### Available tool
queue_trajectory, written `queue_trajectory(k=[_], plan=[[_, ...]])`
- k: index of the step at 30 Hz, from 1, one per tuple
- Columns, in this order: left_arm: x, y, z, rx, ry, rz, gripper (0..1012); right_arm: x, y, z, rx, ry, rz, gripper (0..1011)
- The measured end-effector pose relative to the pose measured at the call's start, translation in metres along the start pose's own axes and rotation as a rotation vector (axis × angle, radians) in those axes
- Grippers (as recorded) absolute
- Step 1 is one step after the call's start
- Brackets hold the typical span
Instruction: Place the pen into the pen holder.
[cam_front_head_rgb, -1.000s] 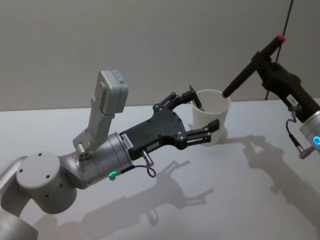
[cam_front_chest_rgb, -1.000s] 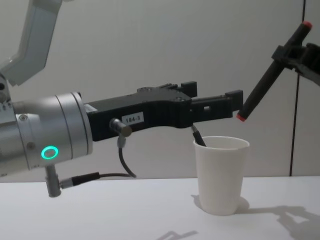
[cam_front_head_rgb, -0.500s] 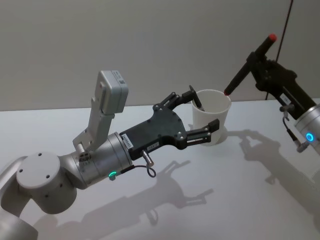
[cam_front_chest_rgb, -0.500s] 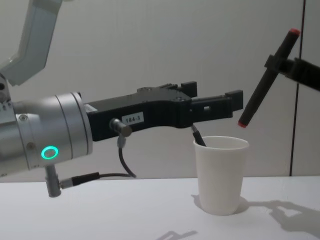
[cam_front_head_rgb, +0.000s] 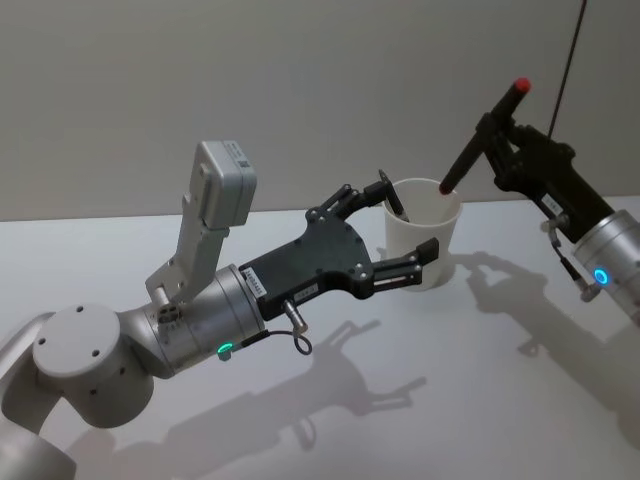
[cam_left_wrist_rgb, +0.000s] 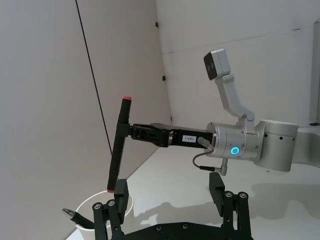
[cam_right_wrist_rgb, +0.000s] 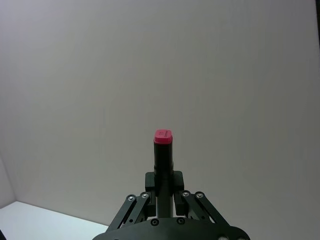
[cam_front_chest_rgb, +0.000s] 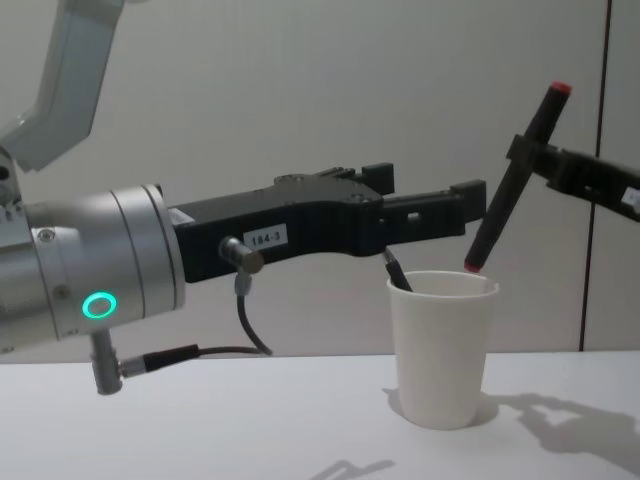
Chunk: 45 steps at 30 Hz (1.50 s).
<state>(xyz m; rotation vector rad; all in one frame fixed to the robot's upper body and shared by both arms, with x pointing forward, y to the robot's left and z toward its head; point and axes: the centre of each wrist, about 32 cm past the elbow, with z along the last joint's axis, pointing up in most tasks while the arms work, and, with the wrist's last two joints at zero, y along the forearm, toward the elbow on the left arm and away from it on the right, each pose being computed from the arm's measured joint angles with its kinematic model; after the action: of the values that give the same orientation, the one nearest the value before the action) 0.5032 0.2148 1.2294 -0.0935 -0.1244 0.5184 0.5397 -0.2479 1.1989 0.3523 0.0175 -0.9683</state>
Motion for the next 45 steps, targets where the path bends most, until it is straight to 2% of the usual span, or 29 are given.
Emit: queue_trajectory(k=[14,34,36,39,40,45], plan=[[0.0,0.0,0.0,0.0,0.0,0.0,1004,0.007,0.007,-0.017,-0.008,0.023,0.056,181],[0.0,0.0,0.0,0.0,0.0,0.0,1002,0.008,0.009,-0.033,-0.074,0.02,0.071,187],[0.0,0.0,0.0,0.0,0.0,0.0,1003,0.008,0.009,-0.033,-0.077,0.019,0.072,215],[0.0,0.0,0.0,0.0,0.0,0.0,1004,0.008,0.01,-0.035,-0.083,0.018,0.072,328],[0.0,0.0,0.0,0.0,0.0,0.0,1003,0.008,0.01,-0.035,-0.083,0.018,0.072,328],[0.0,0.0,0.0,0.0,0.0,0.0,1003,0.008,0.01,-0.036,-0.089,0.017,0.073,486]])
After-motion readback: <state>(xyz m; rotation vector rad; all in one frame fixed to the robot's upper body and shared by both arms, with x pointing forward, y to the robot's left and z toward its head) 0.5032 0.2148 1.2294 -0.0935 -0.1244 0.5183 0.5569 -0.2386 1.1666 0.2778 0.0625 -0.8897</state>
